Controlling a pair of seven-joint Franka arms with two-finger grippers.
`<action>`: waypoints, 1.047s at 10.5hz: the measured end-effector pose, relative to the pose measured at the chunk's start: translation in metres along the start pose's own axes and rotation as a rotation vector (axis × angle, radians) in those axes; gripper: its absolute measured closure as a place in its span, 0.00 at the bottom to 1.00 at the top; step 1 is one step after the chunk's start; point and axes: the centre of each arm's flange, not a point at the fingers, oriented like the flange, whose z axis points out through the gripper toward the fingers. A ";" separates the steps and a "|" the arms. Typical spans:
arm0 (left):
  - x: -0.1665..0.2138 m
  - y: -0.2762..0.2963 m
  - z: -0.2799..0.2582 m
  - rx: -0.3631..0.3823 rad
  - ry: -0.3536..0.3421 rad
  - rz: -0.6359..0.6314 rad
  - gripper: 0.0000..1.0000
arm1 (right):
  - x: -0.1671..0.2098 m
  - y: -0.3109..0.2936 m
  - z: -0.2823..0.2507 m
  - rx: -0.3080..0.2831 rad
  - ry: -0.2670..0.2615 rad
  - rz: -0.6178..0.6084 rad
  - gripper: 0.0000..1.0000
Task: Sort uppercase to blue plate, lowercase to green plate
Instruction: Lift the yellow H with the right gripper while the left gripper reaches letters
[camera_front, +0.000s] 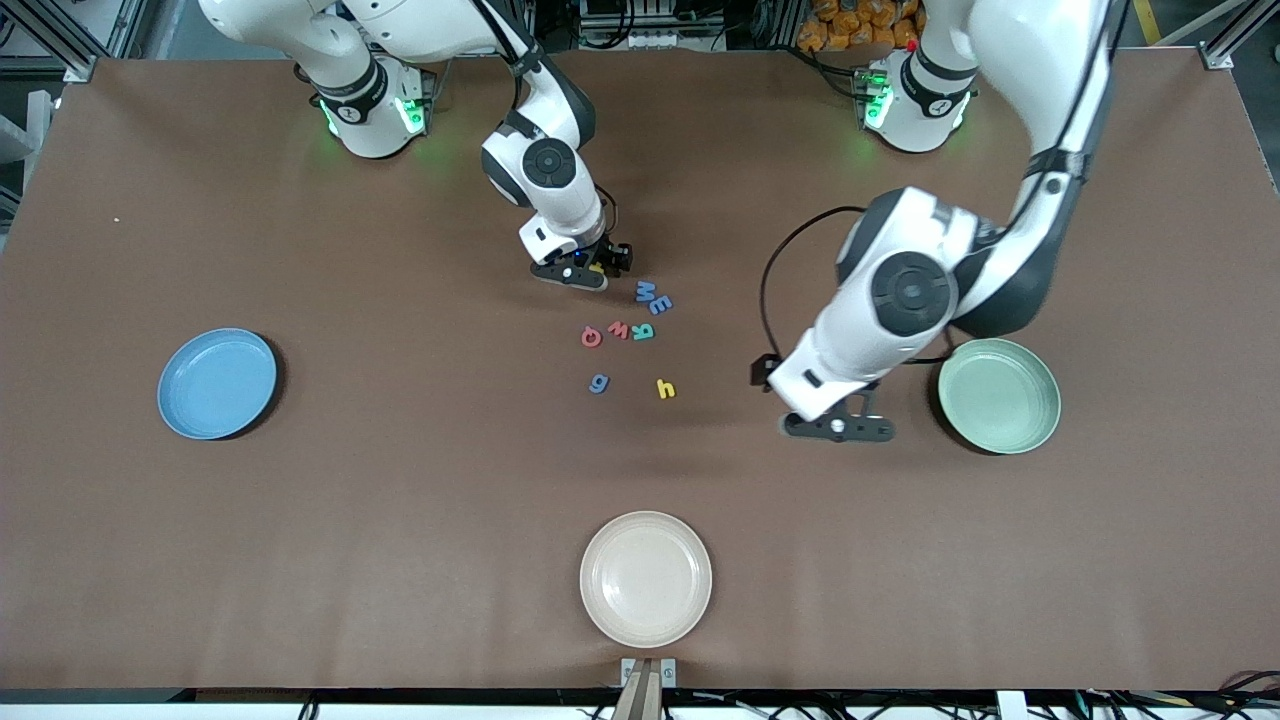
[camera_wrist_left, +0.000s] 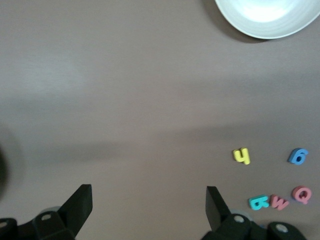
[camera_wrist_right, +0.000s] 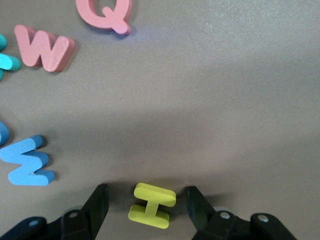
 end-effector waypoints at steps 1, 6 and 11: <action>-0.001 0.013 0.013 -0.005 0.002 -0.004 0.00 | -0.001 0.000 0.000 0.000 0.000 -0.003 0.28; -0.005 0.049 0.060 0.002 0.017 -0.011 0.00 | -0.010 -0.005 -0.001 -0.002 0.000 -0.027 0.40; -0.024 0.083 0.093 0.066 0.035 0.015 0.00 | -0.013 -0.006 -0.004 -0.012 0.008 -0.057 0.62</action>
